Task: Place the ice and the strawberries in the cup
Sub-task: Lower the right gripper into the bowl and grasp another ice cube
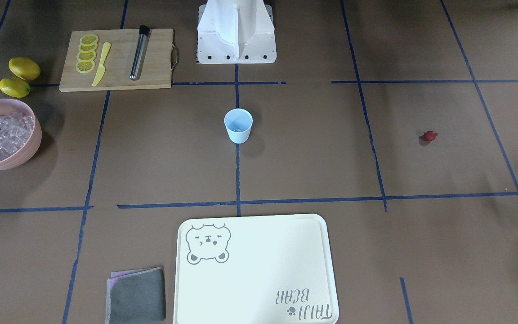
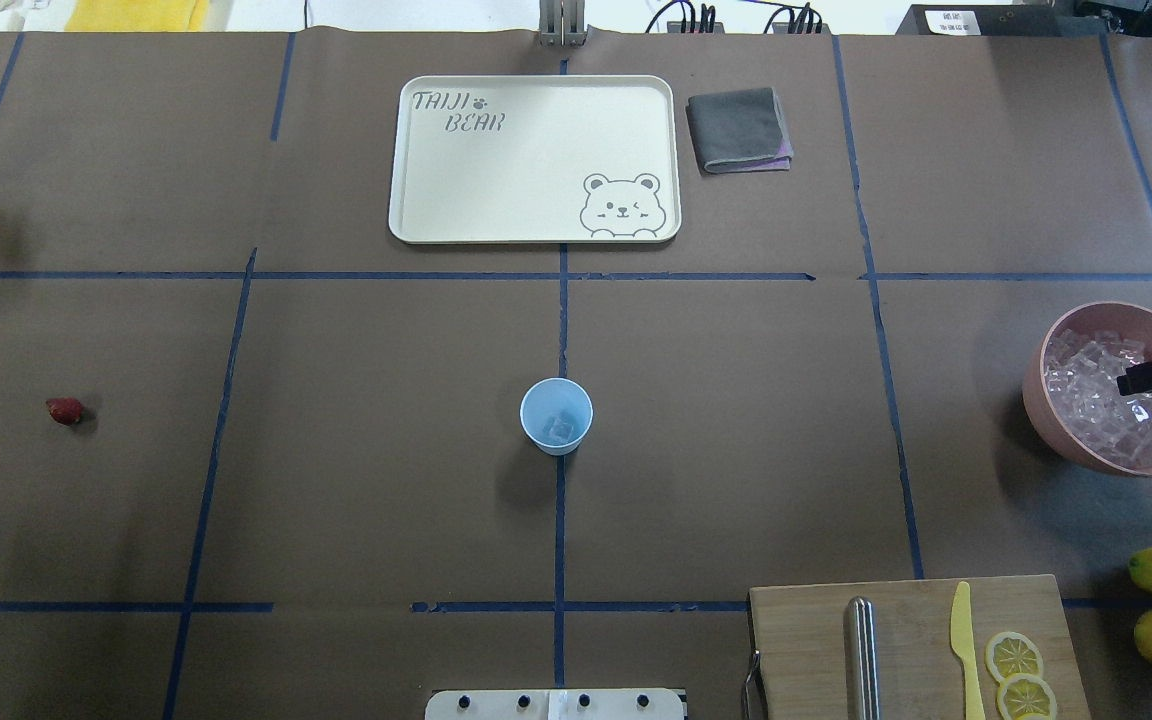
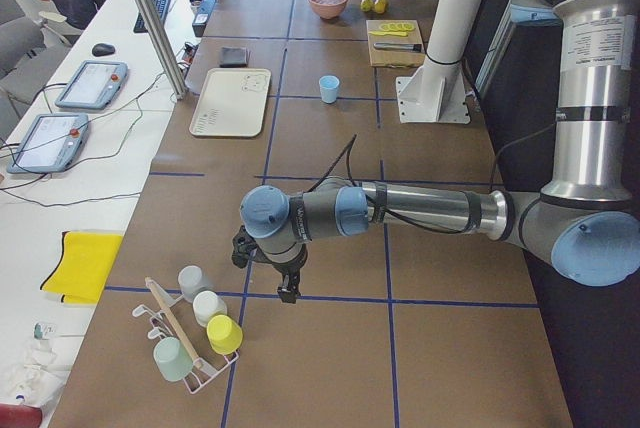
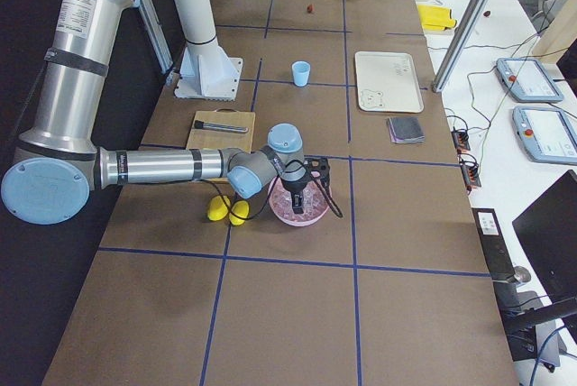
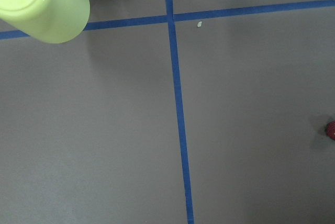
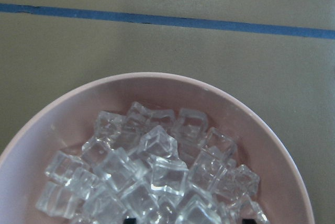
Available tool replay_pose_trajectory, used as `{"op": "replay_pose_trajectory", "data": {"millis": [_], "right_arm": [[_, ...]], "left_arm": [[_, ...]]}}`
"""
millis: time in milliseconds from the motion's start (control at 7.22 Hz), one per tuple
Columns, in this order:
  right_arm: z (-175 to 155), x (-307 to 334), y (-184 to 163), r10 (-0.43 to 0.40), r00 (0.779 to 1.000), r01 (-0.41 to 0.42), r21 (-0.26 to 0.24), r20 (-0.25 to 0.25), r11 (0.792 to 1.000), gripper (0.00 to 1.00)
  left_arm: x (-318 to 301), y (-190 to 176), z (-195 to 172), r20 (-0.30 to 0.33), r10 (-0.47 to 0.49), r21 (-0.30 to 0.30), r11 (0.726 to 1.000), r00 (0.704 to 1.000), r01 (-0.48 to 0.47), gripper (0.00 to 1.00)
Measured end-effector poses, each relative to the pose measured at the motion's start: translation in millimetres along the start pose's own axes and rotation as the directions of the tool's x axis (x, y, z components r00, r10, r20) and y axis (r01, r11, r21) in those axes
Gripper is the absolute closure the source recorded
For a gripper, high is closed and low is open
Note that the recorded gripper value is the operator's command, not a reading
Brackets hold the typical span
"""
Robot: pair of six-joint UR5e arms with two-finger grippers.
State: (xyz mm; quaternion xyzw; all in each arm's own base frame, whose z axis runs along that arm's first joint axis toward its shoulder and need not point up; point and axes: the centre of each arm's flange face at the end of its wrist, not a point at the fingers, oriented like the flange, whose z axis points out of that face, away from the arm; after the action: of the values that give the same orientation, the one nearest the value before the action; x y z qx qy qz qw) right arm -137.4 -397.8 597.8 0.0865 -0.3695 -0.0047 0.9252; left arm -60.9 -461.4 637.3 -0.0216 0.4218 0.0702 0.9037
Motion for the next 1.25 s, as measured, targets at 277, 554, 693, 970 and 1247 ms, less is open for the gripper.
{"op": "replay_pose_trajectory", "data": {"millis": [277,554,693,970,1247], "right_arm": [[4.7,1.4,-3.1,0.003,1.000,-0.003,-0.002,-0.003,1.000,0.62],[4.9,1.4,-3.0,0.007,1.000,-0.007,-0.004,-0.001,1.000,0.97],[4.2,1.7,-2.6,0.008,1.000,-0.008,-0.005,0.001,1.000,0.99],[-1.4,5.0,-4.3,0.012,1.000,-0.012,0.004,0.005,1.000,0.99],[-28.3,16.5,-19.4,0.058,0.997,-0.060,0.028,0.056,0.998,0.99]], "left_arm": [[1.1,-0.2,-0.2,-0.012,-0.001,0.003,1.000,1.000,0.001,0.00],[1.7,-0.4,-0.6,-0.013,0.001,0.005,1.000,1.000,-0.001,0.00],[2.0,-0.5,-0.6,-0.013,0.001,0.005,1.000,1.000,-0.001,0.00],[2.2,-0.6,-0.7,-0.013,0.002,0.005,1.000,1.000,-0.002,0.00],[2.2,-0.6,-0.6,-0.013,0.003,0.005,1.000,1.000,-0.003,0.00]]}}
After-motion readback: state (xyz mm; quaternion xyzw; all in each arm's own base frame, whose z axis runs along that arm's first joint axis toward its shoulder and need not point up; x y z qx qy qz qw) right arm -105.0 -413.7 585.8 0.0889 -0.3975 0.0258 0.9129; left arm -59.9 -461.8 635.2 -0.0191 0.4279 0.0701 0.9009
